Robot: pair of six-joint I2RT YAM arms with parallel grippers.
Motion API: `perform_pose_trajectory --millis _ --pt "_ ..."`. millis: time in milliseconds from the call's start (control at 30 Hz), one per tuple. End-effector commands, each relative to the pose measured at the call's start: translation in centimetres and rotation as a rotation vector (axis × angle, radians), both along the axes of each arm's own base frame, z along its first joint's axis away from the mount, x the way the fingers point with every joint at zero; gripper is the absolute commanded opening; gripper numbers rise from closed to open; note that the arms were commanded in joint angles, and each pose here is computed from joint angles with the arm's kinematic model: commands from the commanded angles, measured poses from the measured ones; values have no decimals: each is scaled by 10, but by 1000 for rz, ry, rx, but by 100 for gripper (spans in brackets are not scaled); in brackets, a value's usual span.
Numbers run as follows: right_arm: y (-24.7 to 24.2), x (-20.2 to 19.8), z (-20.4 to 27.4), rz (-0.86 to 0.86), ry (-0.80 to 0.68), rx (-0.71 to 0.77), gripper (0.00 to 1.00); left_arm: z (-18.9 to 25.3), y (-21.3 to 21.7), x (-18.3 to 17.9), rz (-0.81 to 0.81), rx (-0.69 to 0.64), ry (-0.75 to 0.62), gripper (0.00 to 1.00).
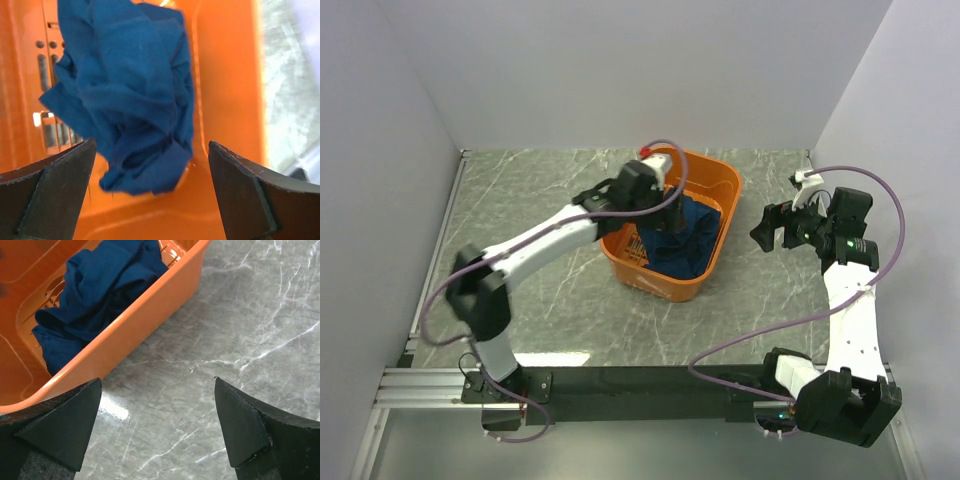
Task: Fold and stack the t-shirts
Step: Grab the tshirt from the pile
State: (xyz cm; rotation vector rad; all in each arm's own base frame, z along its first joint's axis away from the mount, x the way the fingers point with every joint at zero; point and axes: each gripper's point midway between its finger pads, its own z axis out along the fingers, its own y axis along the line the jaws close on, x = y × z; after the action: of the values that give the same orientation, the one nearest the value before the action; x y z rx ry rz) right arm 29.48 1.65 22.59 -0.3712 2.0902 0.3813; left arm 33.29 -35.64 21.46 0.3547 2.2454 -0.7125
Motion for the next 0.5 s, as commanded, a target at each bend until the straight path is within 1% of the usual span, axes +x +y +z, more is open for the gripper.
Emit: perform_pose_trajectory --millis 0,33,67,100,167,200,233,267,300,333,367,400,433,467 --pt "1 6 7 3 -32 17 100 -9 -23 25 55 64 2 99" --pt "1 6 7 1 -34 13 100 -16 -28 29 54 87 4 99" --pt "0 6 7 1 -35 13 100 -8 -37 37 57 80 -13 99" --pt "1 5 7 1 -38 12 100 -33 -46 40 46 120 16 99" --pt "1 5 5 -1 -36 14 100 -54 -48 44 52 179 51 100" --pt "1 4 6 0 -39 16 100 -69 -54 54 65 208 58 99" --pt "2 4 5 1 -39 17 100 -81 -50 53 71 251 83 99" --pt "2 4 5 2 -39 17 100 -78 -55 58 68 251 74 95" --pt "1 4 6 1 -43 17 100 -94 -57 58 65 280 91 92" --pt "2 4 5 3 -41 17 100 -96 -57 60 67 289 83 86" --pt "2 4 5 2 -41 18 100 -95 -60 62 62 279 66 67" --pt "2 4 6 5 -43 19 100 -91 -64 61 50 270 51 50" --pt "3 4 6 6 -40 21 100 -84 -66 62 40 266 29 29" --pt "3 3 6 7 -41 22 100 -74 -70 64 35 248 0 1"
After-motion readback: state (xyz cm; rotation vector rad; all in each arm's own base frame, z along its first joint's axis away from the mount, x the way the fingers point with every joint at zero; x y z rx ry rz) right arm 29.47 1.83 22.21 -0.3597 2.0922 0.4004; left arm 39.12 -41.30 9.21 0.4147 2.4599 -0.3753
